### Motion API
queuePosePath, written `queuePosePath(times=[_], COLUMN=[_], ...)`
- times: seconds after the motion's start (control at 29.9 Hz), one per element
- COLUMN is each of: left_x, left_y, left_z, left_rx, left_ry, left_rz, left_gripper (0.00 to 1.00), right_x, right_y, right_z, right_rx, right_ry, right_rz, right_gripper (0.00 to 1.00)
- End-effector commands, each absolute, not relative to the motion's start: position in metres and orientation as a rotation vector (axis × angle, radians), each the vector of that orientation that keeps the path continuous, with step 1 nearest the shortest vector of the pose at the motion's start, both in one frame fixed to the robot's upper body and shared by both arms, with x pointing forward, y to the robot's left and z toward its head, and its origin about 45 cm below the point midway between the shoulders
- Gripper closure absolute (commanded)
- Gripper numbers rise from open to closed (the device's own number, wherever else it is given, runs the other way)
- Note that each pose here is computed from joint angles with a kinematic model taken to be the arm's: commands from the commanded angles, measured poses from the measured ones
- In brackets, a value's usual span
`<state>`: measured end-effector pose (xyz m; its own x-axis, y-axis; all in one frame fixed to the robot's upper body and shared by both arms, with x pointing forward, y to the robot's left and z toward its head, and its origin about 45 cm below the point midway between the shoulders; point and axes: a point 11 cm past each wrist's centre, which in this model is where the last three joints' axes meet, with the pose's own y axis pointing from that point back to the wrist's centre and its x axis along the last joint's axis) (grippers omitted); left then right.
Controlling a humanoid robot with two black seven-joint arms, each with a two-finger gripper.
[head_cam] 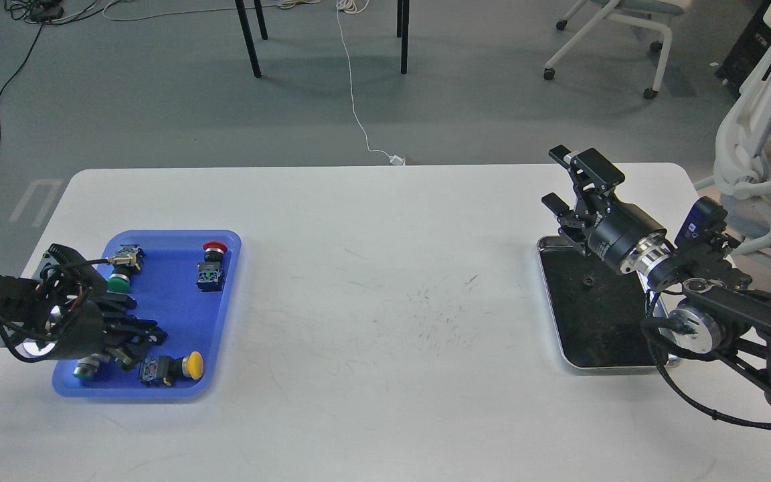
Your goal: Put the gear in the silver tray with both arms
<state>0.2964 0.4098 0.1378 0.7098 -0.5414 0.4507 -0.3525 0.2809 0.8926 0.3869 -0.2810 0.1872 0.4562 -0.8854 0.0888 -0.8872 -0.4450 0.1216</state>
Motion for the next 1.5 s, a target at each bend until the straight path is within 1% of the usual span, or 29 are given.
queuePosePath(times=[0.0, 0.1, 0.27, 0.4, 0.53, 0.6, 0.77, 0.84, 0.97, 1.14, 1.2, 1.27, 1.47], left_x=[0.304, 0.316, 0.337, 0.346, 0.351, 0.353, 0.348, 0.347, 0.334, 0.338, 0.341, 0.346, 0.344], left_y=[0.404, 0.39, 0.339, 0.289, 0.214, 0.188, 0.117, 0.098, 0.049, 0.01, 0.003, 0.012, 0.018], left_z=[0.146, 0.16, 0.203, 0.241, 0.248, 0.25, 0.23, 0.219, 0.203, 0.185, 0.177, 0.168, 0.159], left_rx=[1.315, 1.288, 1.183, 1.085, 0.946, 0.91, 0.803, 0.798, 0.754, 0.764, 0.785, 0.831, 0.846], left_ry=[-0.864, -0.921, -1.077, -1.211, -1.287, -1.299, -1.317, -1.313, -1.335, -1.307, -1.293, -1.28, -1.26], left_rz=[-0.141, -0.136, -0.15, -0.19, -0.264, -0.299, -0.396, -0.443, -0.548, -0.552, -0.557, -0.568, -0.577], left_gripper=[0.87, 0.87, 0.87, 0.86, 0.86, 0.86, 0.86, 0.86, 0.86, 0.86, 0.86, 0.85, 0.85], right_x=[0.387, 0.388, 0.393, 0.404, 0.422, 0.432, 0.454, 0.457, 0.458, 0.457, 0.456, 0.456, 0.456], right_y=[-0.281, -0.282, -0.282, -0.274, -0.263, -0.253, -0.234, -0.223, -0.216, -0.215, -0.216, -0.216, -0.221], right_z=[0.187, 0.189, 0.197, 0.216, 0.245, 0.263, 0.307, 0.317, 0.318, 0.312, 0.311, 0.31, 0.31], right_rx=[2.551, 2.551, 2.561, 2.594, 2.651, 2.7, 2.799, 2.831, 2.842, 2.835, 2.831, 2.83, 2.818], right_ry=[-1.563, -1.57, -1.586, -1.584, -1.635, -1.68, -1.779, -1.765, -1.754, -1.756, -1.758, -1.755, -1.763], right_rz=[0.018, 0.022, 0.04, 0.096, 0.097, 0.057, -0.036, -0.028, -0.03, -0.047, -0.049, -0.05, -0.041], right_gripper=[0.04, 0.04, 0.04, 0.04, 0.04, 0.04, 0.04, 0.04, 0.04, 0.04, 0.04, 0.04, 0.04])
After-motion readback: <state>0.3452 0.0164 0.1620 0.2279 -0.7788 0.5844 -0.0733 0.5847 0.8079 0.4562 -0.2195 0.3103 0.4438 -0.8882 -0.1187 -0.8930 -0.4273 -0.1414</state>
